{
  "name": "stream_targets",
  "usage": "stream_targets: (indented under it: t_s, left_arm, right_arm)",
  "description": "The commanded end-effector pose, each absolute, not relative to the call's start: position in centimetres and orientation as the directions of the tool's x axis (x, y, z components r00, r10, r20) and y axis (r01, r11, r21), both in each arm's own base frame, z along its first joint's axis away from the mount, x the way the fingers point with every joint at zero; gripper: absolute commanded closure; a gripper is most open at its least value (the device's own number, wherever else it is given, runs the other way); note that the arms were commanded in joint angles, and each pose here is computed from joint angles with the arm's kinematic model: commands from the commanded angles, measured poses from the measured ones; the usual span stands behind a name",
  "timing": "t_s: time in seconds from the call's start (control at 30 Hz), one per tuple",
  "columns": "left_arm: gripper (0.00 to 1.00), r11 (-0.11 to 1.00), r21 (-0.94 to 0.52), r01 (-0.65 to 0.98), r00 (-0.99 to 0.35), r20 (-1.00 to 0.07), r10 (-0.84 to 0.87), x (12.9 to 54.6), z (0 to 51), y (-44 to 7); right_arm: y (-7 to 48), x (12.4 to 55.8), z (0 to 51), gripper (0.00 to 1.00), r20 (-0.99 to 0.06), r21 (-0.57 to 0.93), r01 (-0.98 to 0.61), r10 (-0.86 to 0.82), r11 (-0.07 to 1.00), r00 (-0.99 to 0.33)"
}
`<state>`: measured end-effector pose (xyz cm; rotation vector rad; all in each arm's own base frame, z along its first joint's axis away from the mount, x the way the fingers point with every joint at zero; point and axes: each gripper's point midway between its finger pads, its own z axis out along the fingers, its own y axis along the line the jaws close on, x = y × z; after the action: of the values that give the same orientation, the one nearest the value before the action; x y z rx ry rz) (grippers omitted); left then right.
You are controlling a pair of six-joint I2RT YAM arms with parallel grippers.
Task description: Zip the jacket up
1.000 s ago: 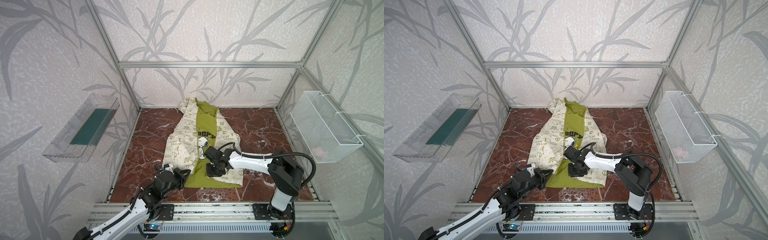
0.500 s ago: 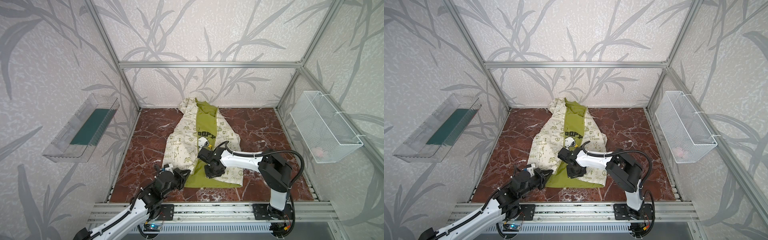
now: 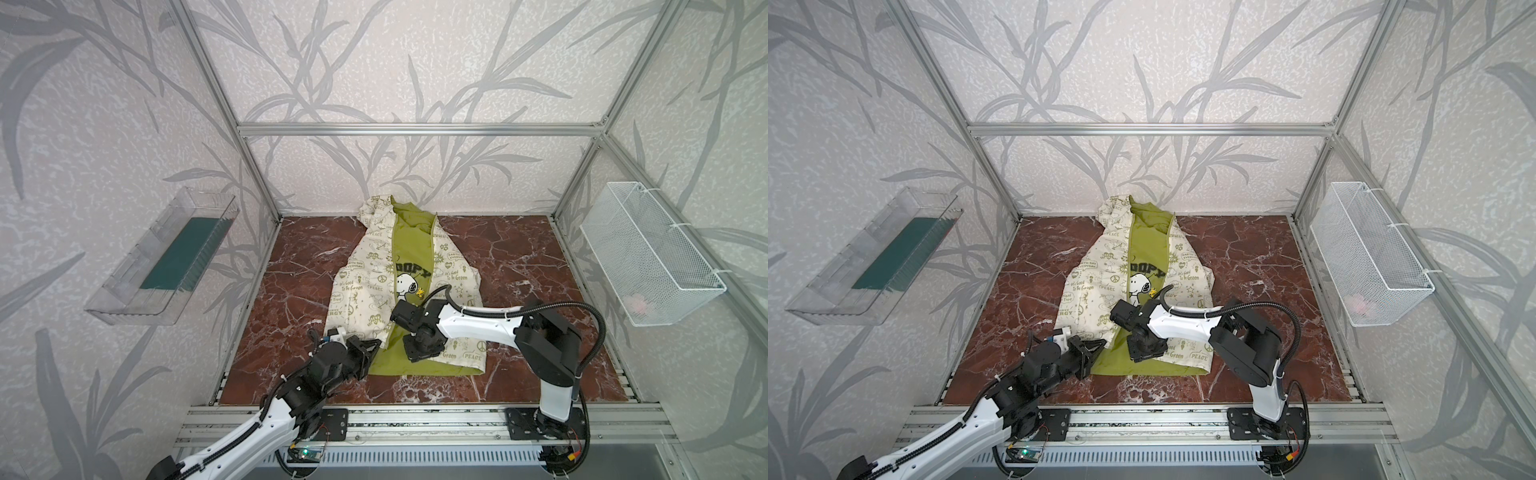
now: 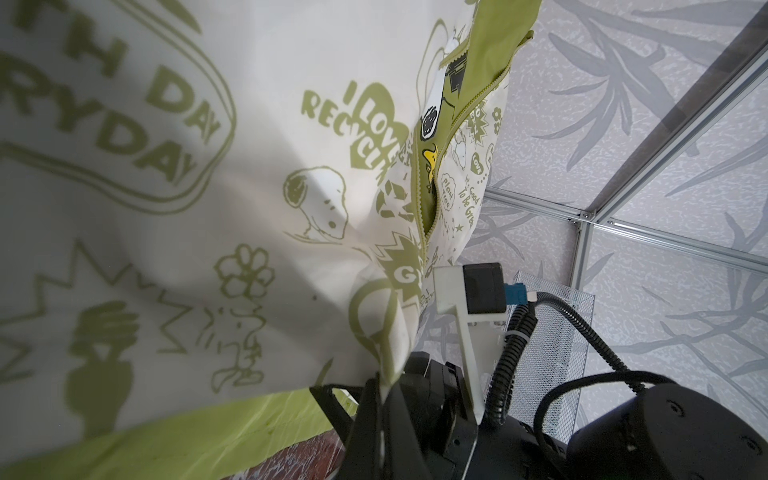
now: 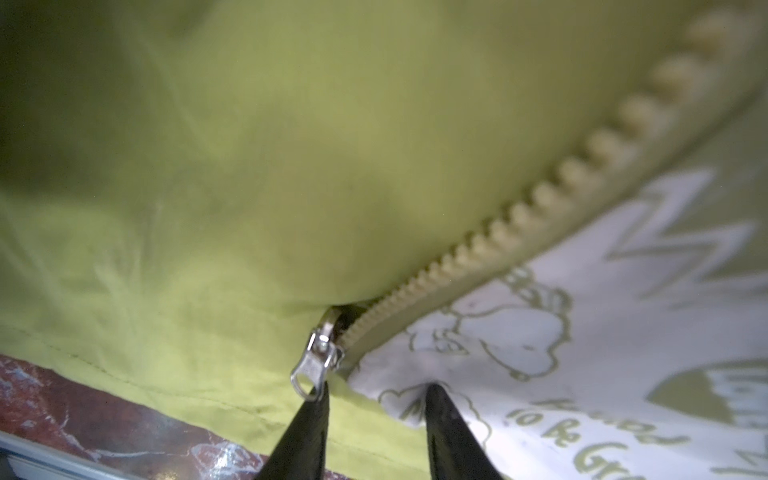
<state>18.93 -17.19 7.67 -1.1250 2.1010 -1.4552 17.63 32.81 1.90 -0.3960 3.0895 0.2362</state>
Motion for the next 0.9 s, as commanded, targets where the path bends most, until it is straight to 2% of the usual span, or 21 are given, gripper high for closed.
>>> stream_targets:
  t_s: [0.0, 0.17, 0.47, 0.73, 0.87]
  left_arm:
    - [1.0, 0.148, -0.903, -0.404, -0.621, 0.151, -0.769, 19.1, 8.4, -17.2]
    - [1.0, 0.149, -0.901, -0.408, -0.617, 0.152, -0.772, 19.0, 8.3, -17.1]
    - [1.0, 0.149, -0.902, -0.406, -0.617, 0.15, -0.773, 19.1, 8.4, -17.1]
    - [1.0, 0.155, -0.904, -0.4, -0.62, 0.142, -0.772, 19.2, 8.7, -17.2]
    - [1.0, 0.158, -0.906, -0.392, -0.626, 0.136, -0.768, 19.4, 9.1, -17.4]
  right_arm:
    - [32.2, 18.0, 1.6, 0.6, -0.037, 0.09, -0.243, -0.24, 0.966, -0.97]
    - [31.5, 18.8, 2.1, 0.65, -0.072, 0.065, -0.235, -0.23, 0.97, -0.971]
    - [31.4, 18.9, 1.9, 0.82, -0.06, 0.042, -0.239, -0.236, 0.97, -0.97]
    - [31.5, 19.1, 4.0, 0.99, -0.119, 0.107, -0.245, -0.233, 0.964, -0.965]
    - [31.2, 19.5, 5.1, 1.0, -0.144, 0.14, -0.235, -0.215, 0.962, -0.966]
